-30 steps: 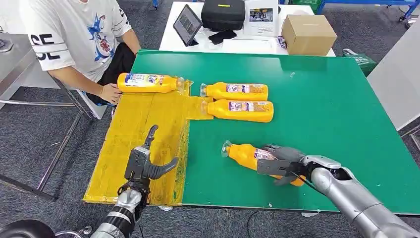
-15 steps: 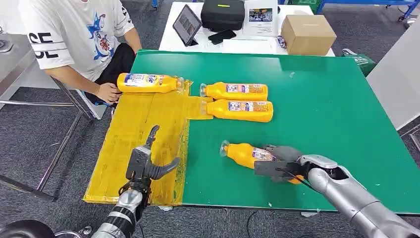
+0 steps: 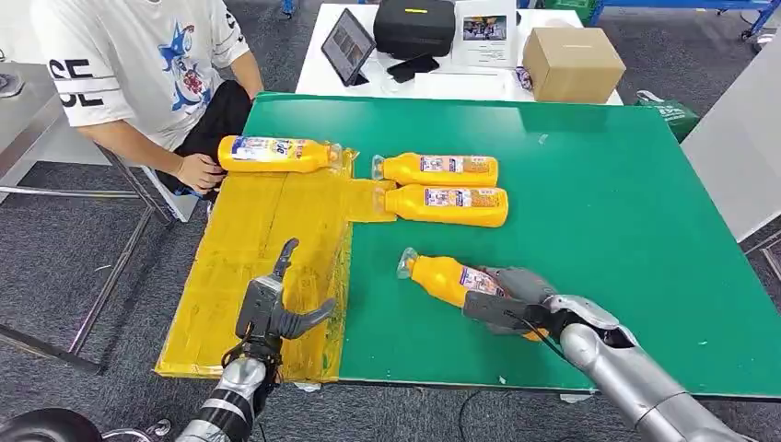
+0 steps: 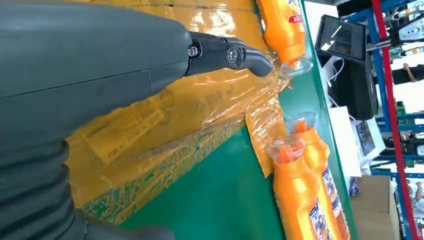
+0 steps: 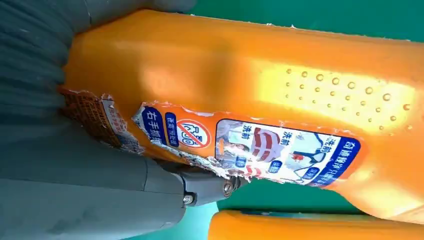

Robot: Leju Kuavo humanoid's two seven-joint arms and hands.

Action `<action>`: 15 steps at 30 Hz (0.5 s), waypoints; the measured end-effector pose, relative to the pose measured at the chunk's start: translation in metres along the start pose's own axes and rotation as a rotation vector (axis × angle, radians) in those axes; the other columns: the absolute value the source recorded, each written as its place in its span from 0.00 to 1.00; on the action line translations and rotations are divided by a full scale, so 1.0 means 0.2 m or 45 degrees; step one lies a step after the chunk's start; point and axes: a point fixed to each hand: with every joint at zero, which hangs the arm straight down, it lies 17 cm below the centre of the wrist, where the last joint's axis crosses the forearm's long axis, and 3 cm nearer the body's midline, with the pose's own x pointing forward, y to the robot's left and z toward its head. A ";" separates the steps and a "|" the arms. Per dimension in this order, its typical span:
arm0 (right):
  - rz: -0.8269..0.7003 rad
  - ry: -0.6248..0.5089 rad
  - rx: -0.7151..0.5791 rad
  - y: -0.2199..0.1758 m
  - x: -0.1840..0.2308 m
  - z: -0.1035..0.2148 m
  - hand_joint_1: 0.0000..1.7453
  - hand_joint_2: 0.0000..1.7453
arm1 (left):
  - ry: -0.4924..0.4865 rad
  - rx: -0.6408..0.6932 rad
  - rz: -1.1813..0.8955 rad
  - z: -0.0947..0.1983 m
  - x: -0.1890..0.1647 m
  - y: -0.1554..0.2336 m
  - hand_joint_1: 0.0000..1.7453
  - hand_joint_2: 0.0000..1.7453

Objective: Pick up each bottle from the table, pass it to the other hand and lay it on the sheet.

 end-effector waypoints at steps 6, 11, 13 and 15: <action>-0.054 -0.109 -0.296 -0.12 0.23 -0.04 1.00 1.00 | 0.004 0.006 -0.003 0.03 0.00 0.00 0.00 1.00; -0.032 -0.293 -0.817 -0.49 0.58 0.03 1.00 1.00 | 0.003 0.001 0.032 0.05 0.01 -0.01 0.00 1.00; -0.030 -0.353 -1.030 -0.63 0.69 0.12 1.00 1.00 | 0.005 0.001 0.080 0.05 0.03 -0.02 0.00 1.00; -0.055 -0.406 -1.209 -0.75 0.77 0.22 1.00 1.00 | 0.015 -0.009 0.149 0.05 0.04 -0.03 0.00 1.00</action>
